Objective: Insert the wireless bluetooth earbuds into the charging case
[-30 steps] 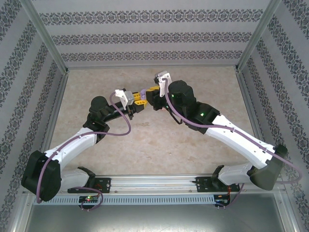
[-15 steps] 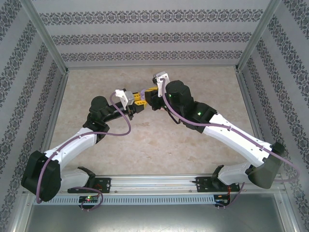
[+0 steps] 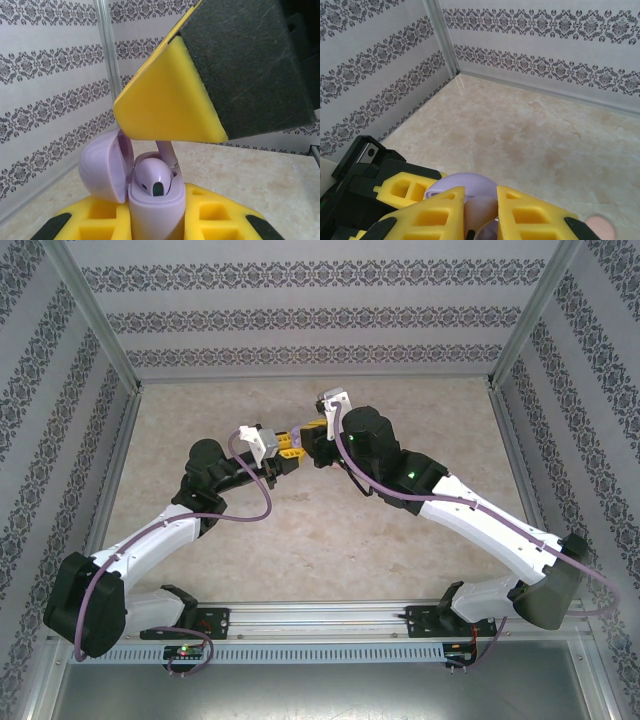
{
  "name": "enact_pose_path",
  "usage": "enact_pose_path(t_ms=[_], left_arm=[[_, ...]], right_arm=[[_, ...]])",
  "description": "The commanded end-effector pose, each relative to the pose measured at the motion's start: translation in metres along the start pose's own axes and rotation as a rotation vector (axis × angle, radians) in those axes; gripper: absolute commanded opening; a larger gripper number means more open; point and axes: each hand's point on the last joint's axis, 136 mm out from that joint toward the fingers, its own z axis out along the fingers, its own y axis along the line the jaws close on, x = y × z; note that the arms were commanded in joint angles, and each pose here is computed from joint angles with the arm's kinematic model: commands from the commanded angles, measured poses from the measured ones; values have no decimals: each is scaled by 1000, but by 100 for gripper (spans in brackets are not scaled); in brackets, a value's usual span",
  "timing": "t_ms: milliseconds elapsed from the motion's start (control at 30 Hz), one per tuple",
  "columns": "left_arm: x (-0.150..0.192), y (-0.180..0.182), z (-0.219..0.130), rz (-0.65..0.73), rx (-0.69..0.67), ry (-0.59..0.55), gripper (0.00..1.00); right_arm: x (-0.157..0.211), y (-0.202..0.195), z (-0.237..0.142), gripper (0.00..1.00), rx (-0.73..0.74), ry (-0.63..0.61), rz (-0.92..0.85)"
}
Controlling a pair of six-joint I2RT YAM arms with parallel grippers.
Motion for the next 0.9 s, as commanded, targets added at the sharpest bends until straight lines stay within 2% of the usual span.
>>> enact_pose_path(t_ms=[0,667,867], left_arm=[[-34,-12,-2,80,43,-77,0],[-37,-7,-1,90,15,-83,0],[-36,-7,-1,91,10,-84,0]], right_arm=[[15,-6,8,20,24,36,7],[43,14,17,19,-18,140,-111],[52,11,20,19,10,168,-119]])
